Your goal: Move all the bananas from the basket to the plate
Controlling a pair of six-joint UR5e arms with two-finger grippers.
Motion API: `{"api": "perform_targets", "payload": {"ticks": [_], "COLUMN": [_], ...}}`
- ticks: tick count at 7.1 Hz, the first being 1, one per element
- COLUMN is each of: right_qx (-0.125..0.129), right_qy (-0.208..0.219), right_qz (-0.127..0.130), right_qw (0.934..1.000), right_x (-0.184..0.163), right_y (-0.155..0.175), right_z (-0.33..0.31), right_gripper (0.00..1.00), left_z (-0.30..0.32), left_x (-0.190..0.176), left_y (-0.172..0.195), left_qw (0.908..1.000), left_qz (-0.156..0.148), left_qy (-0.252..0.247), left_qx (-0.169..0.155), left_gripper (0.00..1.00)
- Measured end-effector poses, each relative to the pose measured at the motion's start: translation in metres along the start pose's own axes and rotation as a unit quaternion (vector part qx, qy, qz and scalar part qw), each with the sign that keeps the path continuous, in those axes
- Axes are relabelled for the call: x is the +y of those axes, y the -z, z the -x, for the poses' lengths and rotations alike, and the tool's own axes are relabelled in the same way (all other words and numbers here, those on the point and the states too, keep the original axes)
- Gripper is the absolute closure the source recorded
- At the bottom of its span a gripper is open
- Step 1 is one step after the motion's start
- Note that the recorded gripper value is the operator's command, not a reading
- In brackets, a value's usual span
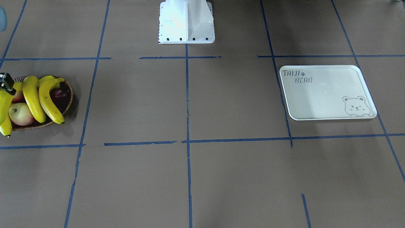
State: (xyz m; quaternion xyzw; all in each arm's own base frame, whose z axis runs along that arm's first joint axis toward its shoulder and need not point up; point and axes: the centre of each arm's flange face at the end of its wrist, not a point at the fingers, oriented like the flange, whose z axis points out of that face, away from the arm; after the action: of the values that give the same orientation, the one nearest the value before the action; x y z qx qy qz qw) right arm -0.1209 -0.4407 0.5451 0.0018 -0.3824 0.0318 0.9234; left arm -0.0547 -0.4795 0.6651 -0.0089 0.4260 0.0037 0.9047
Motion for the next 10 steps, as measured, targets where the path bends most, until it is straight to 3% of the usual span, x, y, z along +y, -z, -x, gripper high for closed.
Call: {"api": "perform_targets", "payload": {"ticks": [4,10], "right_qx": [-0.010,-0.043], "right_qy": [-0.006,0.001], "right_qz": [-0.030,-0.087], "right_qw": [0.9995,0.9953], "right_x": [0.009,0.006], "right_y": [0.038,0.114], "right_z": [-0.006,0.020], "right_gripper": [1.00,1.00], "left_z": [-0.004,-0.005], "left_x": [0.000,0.000], "left_y": [0.000,0.000], "left_qw": [0.9997,0.9996], "left_qz": [0.000,0.000], "left_qy": [0.001,0.001], "left_qx": [0.024,0.028], "left_gripper": [0.00,0.00]}}
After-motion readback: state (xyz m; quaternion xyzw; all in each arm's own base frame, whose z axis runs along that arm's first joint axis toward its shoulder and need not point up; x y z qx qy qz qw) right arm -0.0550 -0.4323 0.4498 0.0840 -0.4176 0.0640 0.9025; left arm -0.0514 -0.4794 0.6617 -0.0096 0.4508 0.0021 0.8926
